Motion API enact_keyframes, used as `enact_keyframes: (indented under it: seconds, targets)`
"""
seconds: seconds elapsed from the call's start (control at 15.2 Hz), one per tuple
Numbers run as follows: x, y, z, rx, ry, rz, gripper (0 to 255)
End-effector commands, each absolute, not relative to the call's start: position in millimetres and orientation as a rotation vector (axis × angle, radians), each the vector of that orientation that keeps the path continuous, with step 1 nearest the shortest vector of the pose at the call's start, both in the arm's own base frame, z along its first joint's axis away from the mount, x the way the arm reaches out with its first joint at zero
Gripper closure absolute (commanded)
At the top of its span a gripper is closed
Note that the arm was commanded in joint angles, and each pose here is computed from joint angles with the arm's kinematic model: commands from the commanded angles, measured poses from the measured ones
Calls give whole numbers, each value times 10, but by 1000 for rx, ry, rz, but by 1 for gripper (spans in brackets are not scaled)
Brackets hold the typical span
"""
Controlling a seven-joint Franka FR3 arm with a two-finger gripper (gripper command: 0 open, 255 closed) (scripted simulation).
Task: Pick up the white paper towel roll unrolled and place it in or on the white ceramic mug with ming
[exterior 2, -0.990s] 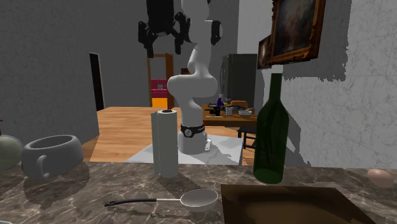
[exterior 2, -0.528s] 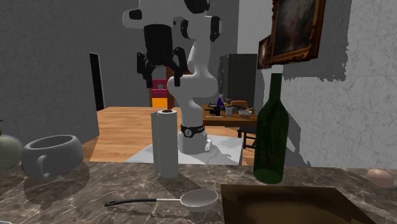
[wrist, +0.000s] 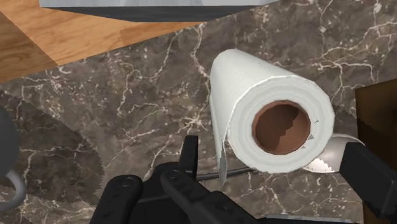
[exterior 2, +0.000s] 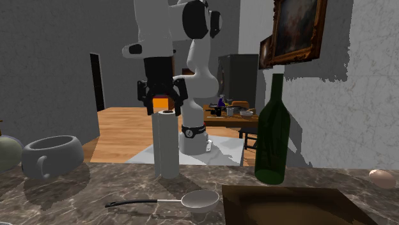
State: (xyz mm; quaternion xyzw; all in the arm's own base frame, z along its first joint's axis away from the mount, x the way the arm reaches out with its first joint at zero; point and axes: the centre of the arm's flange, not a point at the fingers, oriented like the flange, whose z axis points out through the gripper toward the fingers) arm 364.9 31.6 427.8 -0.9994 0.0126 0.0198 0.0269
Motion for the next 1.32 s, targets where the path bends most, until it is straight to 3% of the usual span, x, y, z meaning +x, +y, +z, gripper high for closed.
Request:
enact_keyframes:
  seconds: [0.0,0.73,0.79,1.25]
  targets:
    - [3654,332,4173,-3087,39,60,0]
    - [3649,339,4038,-3087,39,60,0]
    - [3649,339,4038,-3087,39,60,255]
    - [3650,339,4038,-3087,39,60,255]
